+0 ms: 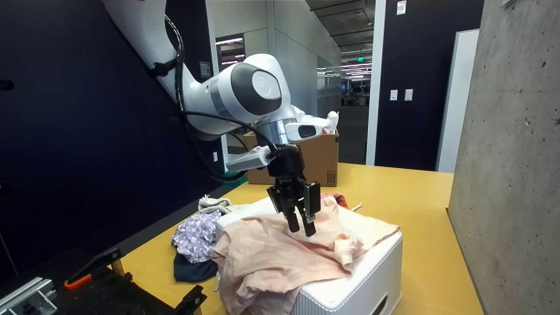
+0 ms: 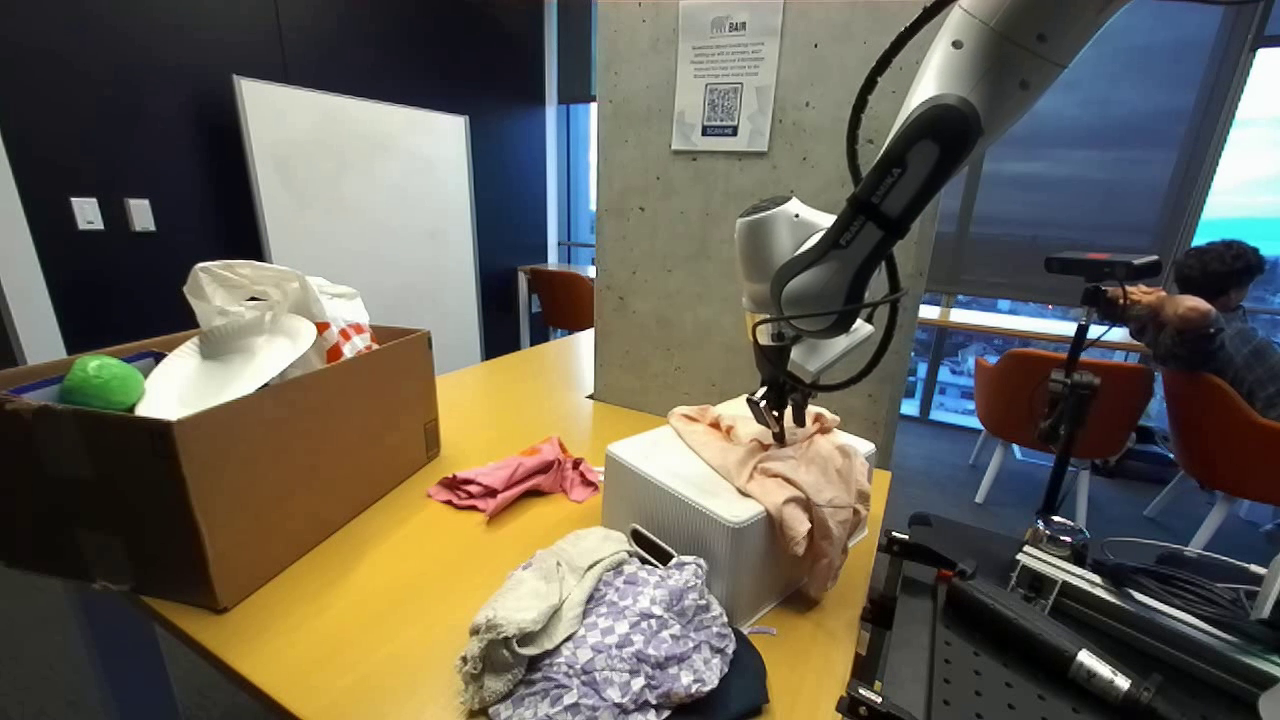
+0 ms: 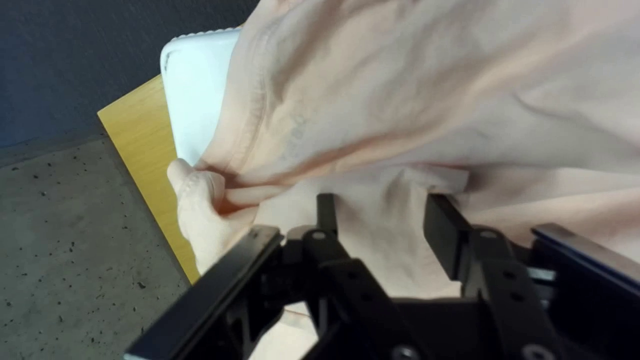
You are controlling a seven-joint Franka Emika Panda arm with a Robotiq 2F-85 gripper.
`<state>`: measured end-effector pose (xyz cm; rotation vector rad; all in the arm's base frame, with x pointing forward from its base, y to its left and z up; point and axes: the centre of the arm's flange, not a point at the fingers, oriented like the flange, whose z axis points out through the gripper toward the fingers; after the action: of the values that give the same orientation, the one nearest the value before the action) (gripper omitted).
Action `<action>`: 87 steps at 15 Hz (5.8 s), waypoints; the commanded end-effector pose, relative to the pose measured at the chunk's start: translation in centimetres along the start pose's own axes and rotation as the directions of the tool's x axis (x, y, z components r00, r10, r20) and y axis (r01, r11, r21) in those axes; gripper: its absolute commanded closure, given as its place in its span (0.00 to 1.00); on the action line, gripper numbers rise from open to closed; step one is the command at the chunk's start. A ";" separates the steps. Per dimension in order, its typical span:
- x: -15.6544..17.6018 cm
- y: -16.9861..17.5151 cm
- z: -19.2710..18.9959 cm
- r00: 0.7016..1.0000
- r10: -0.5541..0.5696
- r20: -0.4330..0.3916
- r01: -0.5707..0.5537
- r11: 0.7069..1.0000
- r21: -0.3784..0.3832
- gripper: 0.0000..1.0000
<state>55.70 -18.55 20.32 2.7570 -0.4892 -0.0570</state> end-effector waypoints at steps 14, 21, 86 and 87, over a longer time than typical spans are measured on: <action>-0.1 2.2 -3.1 0.999 0.025 -0.033 -0.025 1.000 -0.001 1.00; 2.7 6.2 -2.0 0.997 0.065 -0.049 -0.066 0.998 -0.021 1.00; 0.5 0.6 3.8 0.950 0.231 0.211 -0.279 0.932 0.231 0.00; 0.5 0.4 3.8 0.952 0.229 0.205 -0.274 0.933 0.234 0.00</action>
<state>55.54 -20.54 17.01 2.9213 -0.9765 -0.1910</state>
